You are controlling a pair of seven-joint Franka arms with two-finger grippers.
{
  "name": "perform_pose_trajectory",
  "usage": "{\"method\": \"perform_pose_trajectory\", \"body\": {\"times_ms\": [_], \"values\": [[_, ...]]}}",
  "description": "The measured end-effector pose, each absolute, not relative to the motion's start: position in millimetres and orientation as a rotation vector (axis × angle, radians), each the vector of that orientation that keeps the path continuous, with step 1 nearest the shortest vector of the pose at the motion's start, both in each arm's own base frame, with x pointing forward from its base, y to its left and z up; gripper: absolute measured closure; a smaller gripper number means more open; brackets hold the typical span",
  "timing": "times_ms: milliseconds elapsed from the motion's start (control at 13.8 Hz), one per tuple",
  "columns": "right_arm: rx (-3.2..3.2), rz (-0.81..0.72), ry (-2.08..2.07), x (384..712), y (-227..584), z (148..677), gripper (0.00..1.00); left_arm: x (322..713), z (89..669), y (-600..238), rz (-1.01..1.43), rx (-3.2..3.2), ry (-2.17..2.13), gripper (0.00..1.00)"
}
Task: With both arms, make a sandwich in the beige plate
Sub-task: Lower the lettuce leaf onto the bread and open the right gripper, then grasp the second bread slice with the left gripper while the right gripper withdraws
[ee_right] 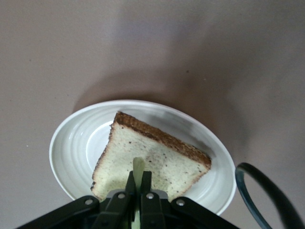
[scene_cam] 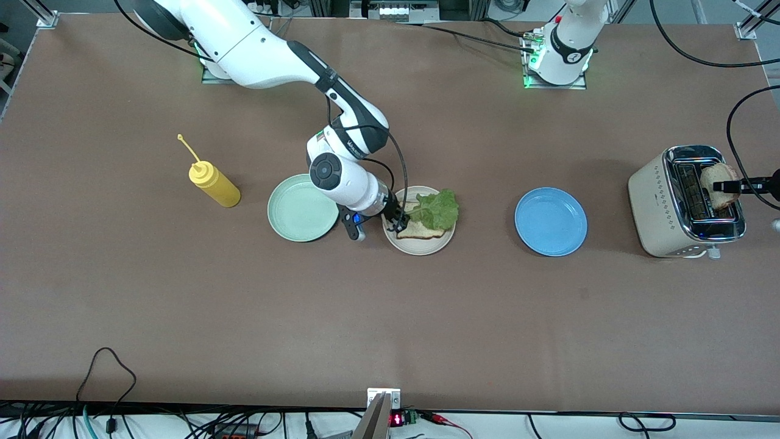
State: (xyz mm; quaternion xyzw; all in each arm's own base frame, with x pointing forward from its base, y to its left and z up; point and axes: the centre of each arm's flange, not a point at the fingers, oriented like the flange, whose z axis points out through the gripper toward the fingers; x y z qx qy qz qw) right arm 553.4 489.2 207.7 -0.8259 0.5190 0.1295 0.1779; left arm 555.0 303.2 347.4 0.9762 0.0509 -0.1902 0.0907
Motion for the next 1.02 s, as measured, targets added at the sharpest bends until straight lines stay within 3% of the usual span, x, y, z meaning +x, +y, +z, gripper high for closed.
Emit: {"method": "perform_pose_trajectory", "body": {"times_ms": [73, 145, 436, 727, 1017], "values": [[-2.333, 0.363, 1.471, 555, 488, 208, 0.93, 555, 349, 305, -0.559, 2.901, 0.135, 0.84], [-2.328, 0.358, 1.473, 558, 487, 209, 0.93, 554, 351, 306, -0.557, 2.9, 0.127, 0.86], [-2.313, 0.357, 1.479, 562, 487, 212, 0.91, 556, 386, 306, -0.584, 2.882, 0.107, 0.86], [-2.304, 0.351, 1.482, 563, 486, 210, 0.88, 559, 482, 294, -0.569, 2.884, 0.065, 0.86], [-2.31, 0.346, 1.467, 562, 488, 210, 0.47, 563, 540, 255, -0.56, 2.874, -0.047, 0.86]]}}
